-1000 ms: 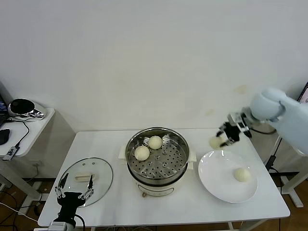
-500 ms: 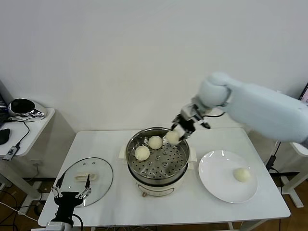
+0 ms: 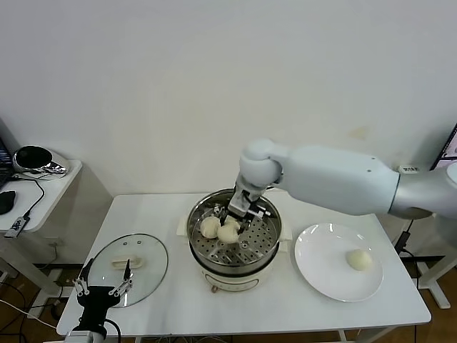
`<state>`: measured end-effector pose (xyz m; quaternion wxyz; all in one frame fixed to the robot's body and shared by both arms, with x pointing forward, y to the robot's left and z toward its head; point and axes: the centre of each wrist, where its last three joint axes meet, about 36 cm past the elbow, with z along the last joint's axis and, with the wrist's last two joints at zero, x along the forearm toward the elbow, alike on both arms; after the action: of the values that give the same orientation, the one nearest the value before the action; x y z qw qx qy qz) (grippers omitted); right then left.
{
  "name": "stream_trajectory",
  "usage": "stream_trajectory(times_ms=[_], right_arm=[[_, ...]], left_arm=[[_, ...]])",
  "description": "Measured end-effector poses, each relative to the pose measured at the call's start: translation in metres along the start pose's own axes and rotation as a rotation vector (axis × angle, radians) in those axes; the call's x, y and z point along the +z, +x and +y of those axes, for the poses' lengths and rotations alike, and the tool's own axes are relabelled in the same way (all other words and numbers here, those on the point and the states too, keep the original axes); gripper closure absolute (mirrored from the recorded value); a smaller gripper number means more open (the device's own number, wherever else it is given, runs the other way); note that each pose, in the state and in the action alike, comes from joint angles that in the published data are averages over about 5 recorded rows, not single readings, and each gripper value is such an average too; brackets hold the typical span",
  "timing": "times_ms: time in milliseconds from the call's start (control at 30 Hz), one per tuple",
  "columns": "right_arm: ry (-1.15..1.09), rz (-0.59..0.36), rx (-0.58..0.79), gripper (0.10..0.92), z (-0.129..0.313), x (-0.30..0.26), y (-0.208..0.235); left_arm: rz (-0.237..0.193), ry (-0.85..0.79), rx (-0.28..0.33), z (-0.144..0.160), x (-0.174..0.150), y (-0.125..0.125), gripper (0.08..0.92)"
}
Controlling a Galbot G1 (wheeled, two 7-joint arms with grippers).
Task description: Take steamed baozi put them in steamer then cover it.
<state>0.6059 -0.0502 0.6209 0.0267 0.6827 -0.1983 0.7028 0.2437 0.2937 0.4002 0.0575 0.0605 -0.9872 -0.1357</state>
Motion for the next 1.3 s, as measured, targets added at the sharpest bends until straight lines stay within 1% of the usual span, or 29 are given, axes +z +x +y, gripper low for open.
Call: stream_trajectory(times_ms=[233, 300, 433, 467, 600, 667, 767, 900, 1000, 1167, 1300], right_arm=[[0.124, -0.026, -0.036, 0.502, -0.005, -0.013, -0.016], [0.146, -0.031, -0.042, 0.482, -0.005, -0.015, -0.019], [0.172, -0.036, -0.047, 0.385, -0.006, -0.016, -0.021], [0.175, -0.036, -0.048, 0.351, -0.006, -0.016, -0.02], [0.174, -0.027, -0.047, 0.246, -0.005, -0.013, -0.01], [0.16, -0.015, -0.047, 0.214, -0.004, -0.01, 0.001], [0.107, 0.013, -0.055, 0.201, 0.005, -0.001, 0.021], [-0.025, 0.052, -0.057, 0.2, 0.03, 0.016, 0.052], [-0.154, 0.074, -0.044, 0.2, 0.059, 0.03, 0.072], [-0.393, 0.125, -0.012, 0.2, 0.123, 0.051, 0.096], [-0.581, 0.171, 0.015, 0.2, 0.18, 0.062, 0.105]], left_arm=[[0.0, 0.005, -0.003, -0.001, 0.0, 0.001, 0.177], [0.0, 0.007, -0.003, -0.002, 0.0, 0.001, 0.177], [0.0, 0.008, -0.003, -0.002, 0.0, 0.001, 0.177], [-0.001, 0.008, -0.002, -0.002, 0.0, 0.001, 0.177], [-0.003, 0.008, -0.002, -0.002, -0.001, 0.001, 0.177], [-0.004, 0.007, -0.003, -0.002, -0.001, 0.001, 0.177], [-0.008, 0.008, -0.003, -0.001, -0.003, 0.001, 0.177], [-0.013, 0.006, 0.002, 0.0, -0.004, 0.0, 0.177], [-0.016, 0.004, 0.009, 0.0, -0.004, -0.002, 0.177], [-0.018, 0.001, 0.024, -0.003, -0.003, -0.005, 0.177], [-0.019, -0.002, 0.036, -0.004, -0.002, -0.005, 0.177]])
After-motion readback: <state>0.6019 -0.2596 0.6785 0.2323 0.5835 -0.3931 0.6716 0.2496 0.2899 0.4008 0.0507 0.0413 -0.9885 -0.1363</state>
